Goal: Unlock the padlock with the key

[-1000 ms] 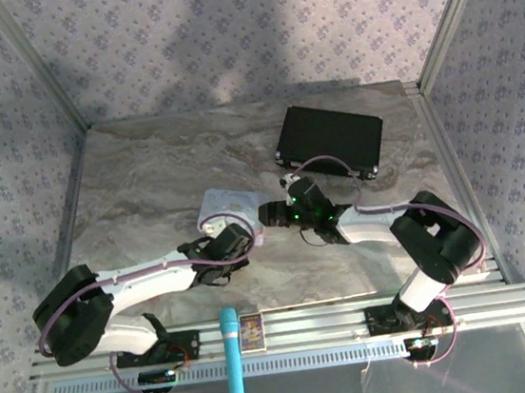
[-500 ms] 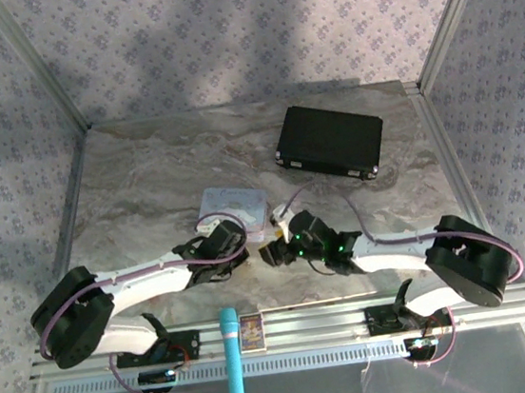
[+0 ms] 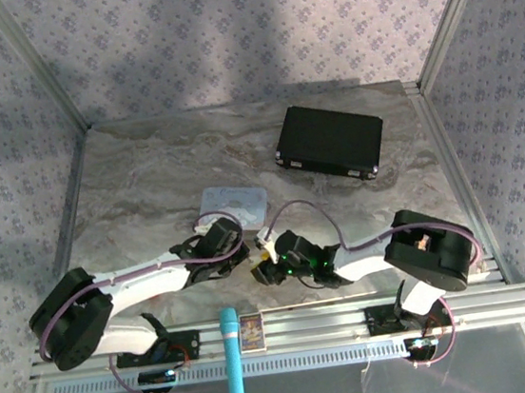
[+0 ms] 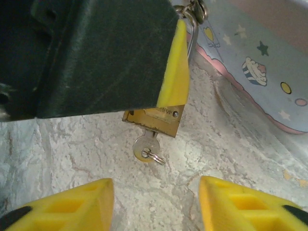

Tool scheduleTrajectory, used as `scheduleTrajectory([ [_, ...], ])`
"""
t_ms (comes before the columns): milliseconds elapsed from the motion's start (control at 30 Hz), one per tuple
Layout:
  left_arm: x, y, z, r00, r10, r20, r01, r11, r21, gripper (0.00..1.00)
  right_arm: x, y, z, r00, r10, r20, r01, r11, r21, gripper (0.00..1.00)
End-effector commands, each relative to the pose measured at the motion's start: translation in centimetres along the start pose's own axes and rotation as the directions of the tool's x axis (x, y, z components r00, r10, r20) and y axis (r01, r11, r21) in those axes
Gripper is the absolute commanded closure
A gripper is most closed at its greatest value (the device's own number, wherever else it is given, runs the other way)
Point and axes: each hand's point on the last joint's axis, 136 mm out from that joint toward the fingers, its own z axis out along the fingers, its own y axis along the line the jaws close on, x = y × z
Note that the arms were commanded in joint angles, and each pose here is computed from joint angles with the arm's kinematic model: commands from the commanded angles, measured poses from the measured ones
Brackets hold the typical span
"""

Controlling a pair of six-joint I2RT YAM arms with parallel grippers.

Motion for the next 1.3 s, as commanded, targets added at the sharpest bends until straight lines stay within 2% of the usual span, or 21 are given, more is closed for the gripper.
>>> scheduleTrajectory([
  [0,-0.2,-0.2,-0.3,0.999,-0.042,0.000,0.042,0.999,0.026,0.98,-1.7,1.0,0.5,0.998,0.011,0.054,-0.009,1.000,-0.028,0.43],
  [200,-0.1,-0.4,-0.4,0.998,-0.054,-0.014,0.055,0.998,0.044,0.98,-1.8,0.5,1.4,0.999,0.001,0.051,-0.001,1.000,0.008,0.50],
  [467,0.2,-0.4,-0.2,0.998,-0.060,-0.029,0.061,0.997,0.054,0.99,-2.4,0.1,1.9,0.998,-0.002,0.067,0.000,1.000,0.024,0.72],
  [733,-0.2,0.9,-0.2,0.996,-0.083,-0.012,0.084,0.996,0.038,0.99,-1.5,-1.2,2.2,0.995,0.083,0.064,-0.083,0.997,-0.007,0.89],
  [1067,-0.1,2.3,-0.1,0.996,-0.092,-0.001,0.092,0.996,0.021,1.00,-1.3,-1.8,2.1,0.971,0.230,0.067,-0.220,0.968,-0.123,0.97],
  [1267,-0.1,3.2,-0.1,0.996,-0.094,0.011,0.094,0.995,0.015,1.00,-1.3,-2.2,2.4,0.947,0.316,0.054,-0.302,0.936,-0.182,0.97],
])
